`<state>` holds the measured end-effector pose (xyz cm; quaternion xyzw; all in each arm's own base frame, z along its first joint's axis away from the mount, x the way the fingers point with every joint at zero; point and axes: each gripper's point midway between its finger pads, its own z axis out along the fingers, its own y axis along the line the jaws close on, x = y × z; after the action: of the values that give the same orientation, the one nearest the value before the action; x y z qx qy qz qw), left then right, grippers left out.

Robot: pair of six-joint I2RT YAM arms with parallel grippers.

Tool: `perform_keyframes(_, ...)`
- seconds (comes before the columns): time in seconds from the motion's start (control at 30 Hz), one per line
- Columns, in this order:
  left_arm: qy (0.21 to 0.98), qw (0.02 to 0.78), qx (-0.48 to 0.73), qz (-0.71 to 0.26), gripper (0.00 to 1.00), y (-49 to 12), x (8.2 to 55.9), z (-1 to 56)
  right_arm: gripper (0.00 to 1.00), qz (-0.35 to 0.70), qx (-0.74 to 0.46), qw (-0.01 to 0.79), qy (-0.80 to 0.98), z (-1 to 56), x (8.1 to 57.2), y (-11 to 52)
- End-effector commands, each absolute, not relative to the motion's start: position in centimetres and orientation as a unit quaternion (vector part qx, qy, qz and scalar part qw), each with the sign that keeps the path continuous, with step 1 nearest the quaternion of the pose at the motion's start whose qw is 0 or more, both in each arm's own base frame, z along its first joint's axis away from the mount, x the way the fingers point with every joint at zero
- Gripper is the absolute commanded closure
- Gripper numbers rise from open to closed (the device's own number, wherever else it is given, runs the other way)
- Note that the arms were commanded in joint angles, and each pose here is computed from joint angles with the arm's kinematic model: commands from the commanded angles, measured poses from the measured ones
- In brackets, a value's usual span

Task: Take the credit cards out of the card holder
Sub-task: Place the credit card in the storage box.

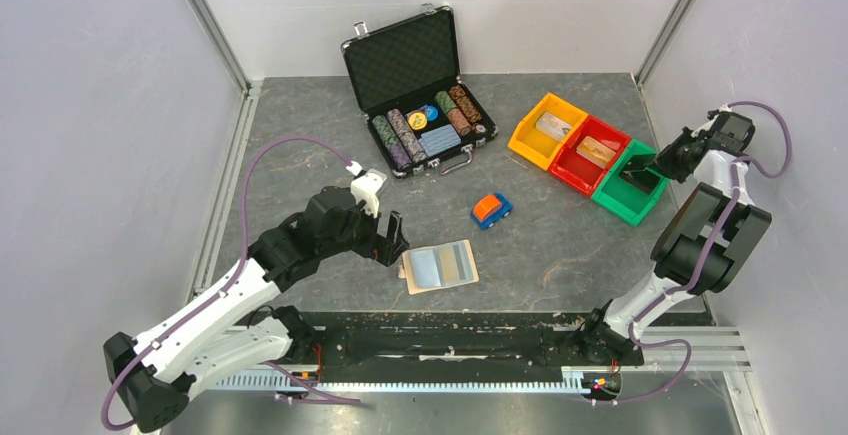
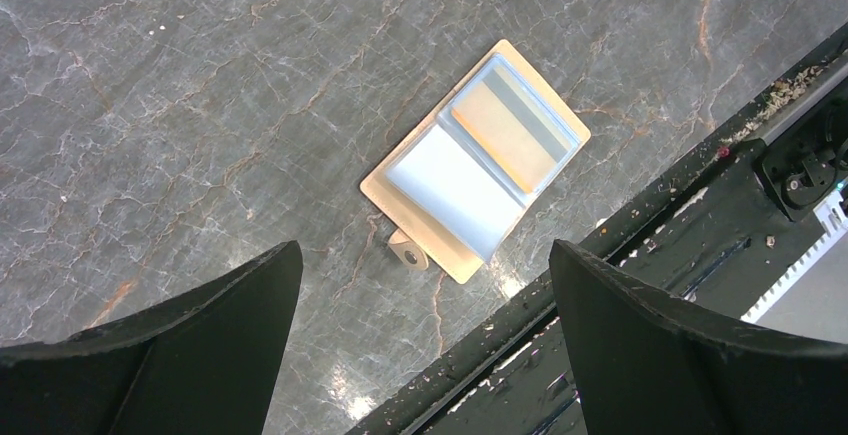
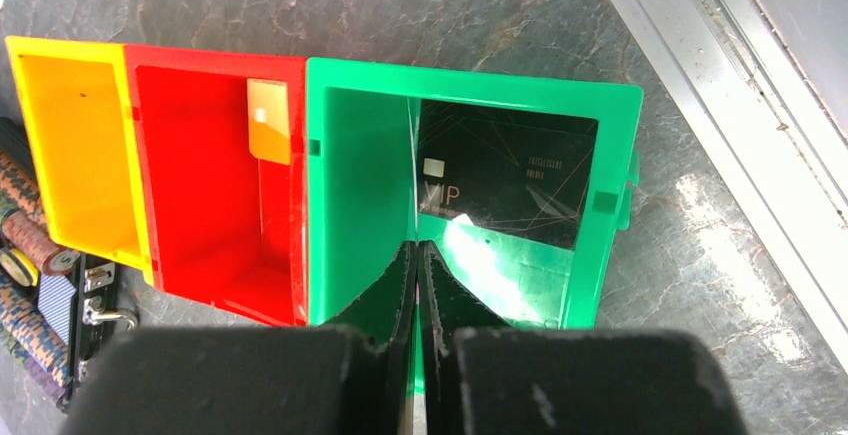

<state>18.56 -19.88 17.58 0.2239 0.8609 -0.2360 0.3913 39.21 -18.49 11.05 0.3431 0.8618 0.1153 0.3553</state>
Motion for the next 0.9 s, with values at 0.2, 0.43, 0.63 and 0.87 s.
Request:
perform_keyframes(0.2, 0.849, 0.404, 0.261, -0.219, 0.00, -19.8, 19.1, 18.1, 0.97, 0.095, 0.376, 0.357, 0.850, 9.4, 40.4, -20.5)
perform_keyframes(0.43, 0.850, 0.404, 0.260, -0.218, 0.00, -19.8, 19.1, 18.1, 0.90, 0.078, 0.381, 0.347, 0.854, 9.1, 40.5, -21.1)
perform_keyframes(0.63, 0.850, 0.403, 0.260, -0.219, 0.00, -19.9, 19.1, 18.1, 0.84, 0.035, 0.385, 0.353, 0.852, 10.6, 40.0, -21.8)
perform_keyframes(0.87, 0.850, 0.405, 0.257, -0.219, 0.00, -19.7, 19.0, 18.2, 0.82, 0.007, 0.379, 0.361, 0.852, 12.9, 39.7, -21.4)
